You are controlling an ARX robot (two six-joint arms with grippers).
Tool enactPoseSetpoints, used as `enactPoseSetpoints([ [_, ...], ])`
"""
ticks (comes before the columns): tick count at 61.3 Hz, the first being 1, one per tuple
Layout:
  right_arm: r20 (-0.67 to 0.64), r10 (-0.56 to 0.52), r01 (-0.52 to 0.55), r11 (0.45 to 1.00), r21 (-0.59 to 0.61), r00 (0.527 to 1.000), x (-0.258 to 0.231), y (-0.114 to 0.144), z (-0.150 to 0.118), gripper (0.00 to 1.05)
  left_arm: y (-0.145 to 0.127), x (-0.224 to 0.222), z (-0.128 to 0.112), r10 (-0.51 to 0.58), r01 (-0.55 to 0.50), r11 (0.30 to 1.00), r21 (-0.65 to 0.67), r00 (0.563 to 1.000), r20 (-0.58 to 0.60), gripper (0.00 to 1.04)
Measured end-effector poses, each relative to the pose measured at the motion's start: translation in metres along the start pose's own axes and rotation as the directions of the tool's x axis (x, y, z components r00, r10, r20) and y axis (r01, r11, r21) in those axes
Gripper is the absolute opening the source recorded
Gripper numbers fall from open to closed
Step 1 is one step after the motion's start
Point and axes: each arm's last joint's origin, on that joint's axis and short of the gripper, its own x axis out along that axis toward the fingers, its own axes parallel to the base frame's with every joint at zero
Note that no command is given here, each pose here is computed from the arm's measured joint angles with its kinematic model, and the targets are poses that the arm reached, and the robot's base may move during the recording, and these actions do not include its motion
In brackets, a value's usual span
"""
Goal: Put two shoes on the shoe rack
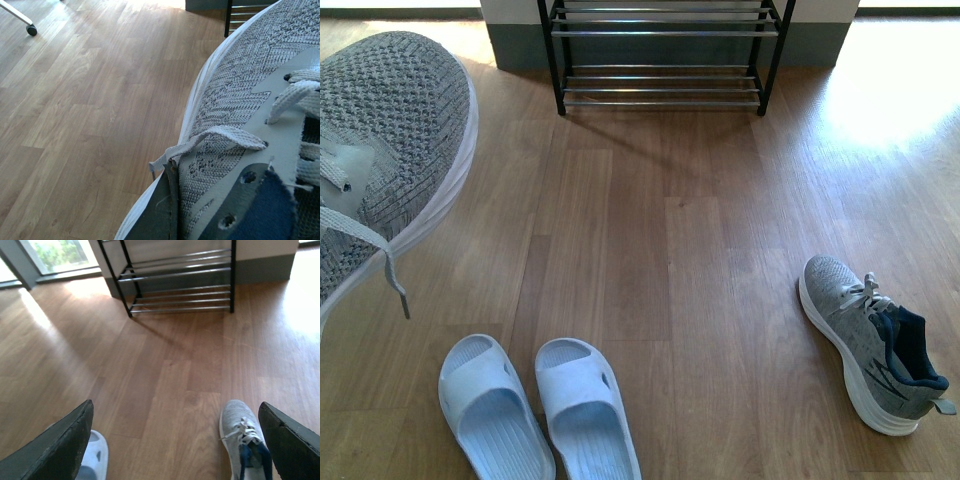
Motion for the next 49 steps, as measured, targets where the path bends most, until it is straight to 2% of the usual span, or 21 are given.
enactPoseSetpoints([
  [11,-0.162,-0.102,0.100,0.995,-0.017,0.981,0.059,-0.035,-0.015,0.96,0.000,0.000,0.000,0.000,0.000,1.000,0.000,1.000,0.000,0.02],
  [15,-0.230,-0.161,0.153,0.987,-0.050,0.960,0.090,-0.056,-0.032,0.96,0.000,0.000,0.000,0.000,0.000,1.000,0.000,1.000,0.000,0.02],
  [24,-0.330,-0.207,0.187,0.978,-0.091,0.921,0.122,-0.078,-0.064,0.96,0.000,0.000,0.000,0.000,0.000,1.000,0.000,1.000,0.000,0.02],
  [33,-0.449,-0.275,0.234,0.961,-0.145,0.850,0.152,-0.102,-0.112,0.96,0.000,0.000,0.000,0.001,-0.001,1.000,0.000,1.000,0.000,0.02],
  [39,-0.489,-0.290,0.231,0.957,-0.178,0.823,0.166,-0.112,-0.136,0.96,0.000,0.000,0.000,0.000,0.000,1.000,0.000,1.000,0.000,0.02],
  [49,-0.508,-0.307,0.233,0.950,-0.206,0.805,0.180,-0.122,-0.151,0.96,0.000,0.000,0.000,0.001,-0.001,1.000,0.000,1.000,0.000,0.02],
])
